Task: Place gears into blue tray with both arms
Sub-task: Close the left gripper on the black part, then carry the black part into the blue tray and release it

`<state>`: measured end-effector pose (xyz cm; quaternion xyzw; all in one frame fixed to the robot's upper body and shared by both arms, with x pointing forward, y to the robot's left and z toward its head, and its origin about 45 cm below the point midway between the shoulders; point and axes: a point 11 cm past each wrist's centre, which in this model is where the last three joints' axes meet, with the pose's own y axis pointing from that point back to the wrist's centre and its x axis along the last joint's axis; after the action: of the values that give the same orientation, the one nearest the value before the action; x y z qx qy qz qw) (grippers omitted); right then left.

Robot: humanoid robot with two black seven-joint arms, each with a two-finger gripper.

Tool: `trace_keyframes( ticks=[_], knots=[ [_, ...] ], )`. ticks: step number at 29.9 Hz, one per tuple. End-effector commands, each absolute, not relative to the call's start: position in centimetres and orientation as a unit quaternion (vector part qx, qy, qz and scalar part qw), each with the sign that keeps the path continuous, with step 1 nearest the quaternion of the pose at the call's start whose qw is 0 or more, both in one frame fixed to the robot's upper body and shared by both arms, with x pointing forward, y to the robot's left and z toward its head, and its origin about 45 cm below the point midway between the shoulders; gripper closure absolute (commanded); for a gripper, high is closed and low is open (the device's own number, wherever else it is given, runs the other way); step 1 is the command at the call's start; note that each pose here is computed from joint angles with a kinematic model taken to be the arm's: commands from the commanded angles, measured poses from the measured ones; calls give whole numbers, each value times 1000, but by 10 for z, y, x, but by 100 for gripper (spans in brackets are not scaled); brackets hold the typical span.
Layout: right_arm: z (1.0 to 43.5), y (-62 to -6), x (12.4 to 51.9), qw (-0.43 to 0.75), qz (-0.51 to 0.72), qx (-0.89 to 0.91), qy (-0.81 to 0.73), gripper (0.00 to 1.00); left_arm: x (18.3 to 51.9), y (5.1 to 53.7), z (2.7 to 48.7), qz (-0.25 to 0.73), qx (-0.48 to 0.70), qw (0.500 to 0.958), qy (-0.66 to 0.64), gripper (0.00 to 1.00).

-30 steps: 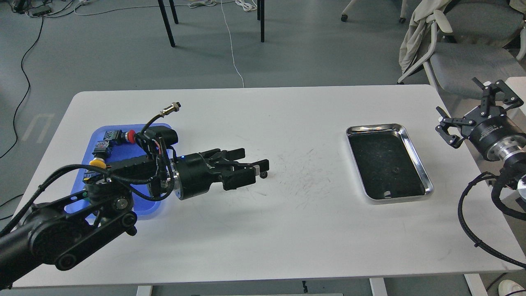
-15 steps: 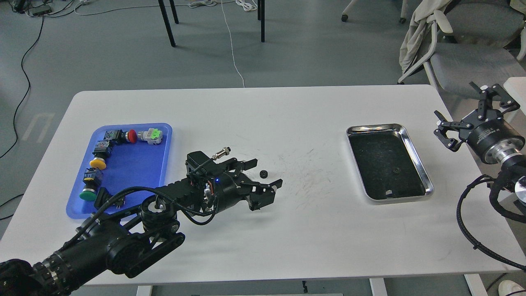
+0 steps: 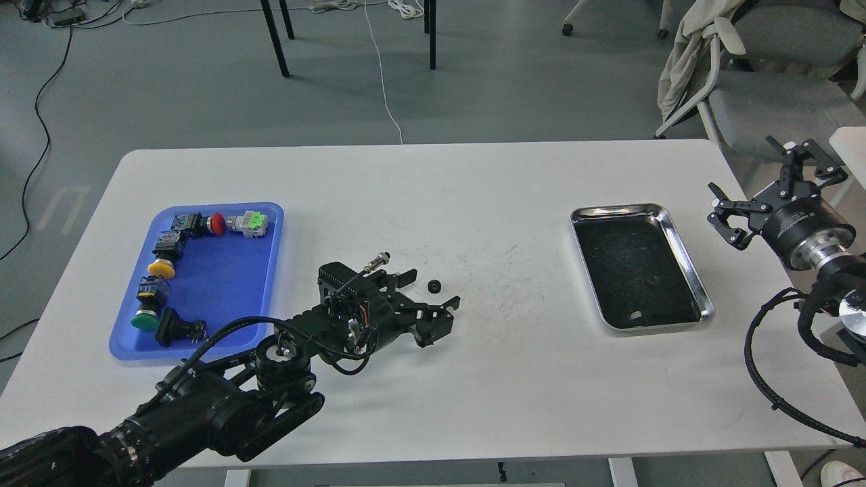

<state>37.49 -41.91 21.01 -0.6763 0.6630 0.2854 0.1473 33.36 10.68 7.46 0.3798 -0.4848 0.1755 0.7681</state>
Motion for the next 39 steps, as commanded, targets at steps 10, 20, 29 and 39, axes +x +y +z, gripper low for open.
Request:
trace_keyframes(
  ticks=[10,20,29,39],
  knots=[
    [213,-418,376,153,283,-677,663,8,336,100,69,178,390,766,-478,25],
    [212,-416,377,155,283,-677,661,8,338,107,64,178,404,762,-474,52],
    [211,-416,376,154,284,-677,661,8,338,113,58,177,416,759,-469,79],
    [209,-418,376,151,284,-676,663,7,343,115,66,188,409,753,-480,91]
  ],
)
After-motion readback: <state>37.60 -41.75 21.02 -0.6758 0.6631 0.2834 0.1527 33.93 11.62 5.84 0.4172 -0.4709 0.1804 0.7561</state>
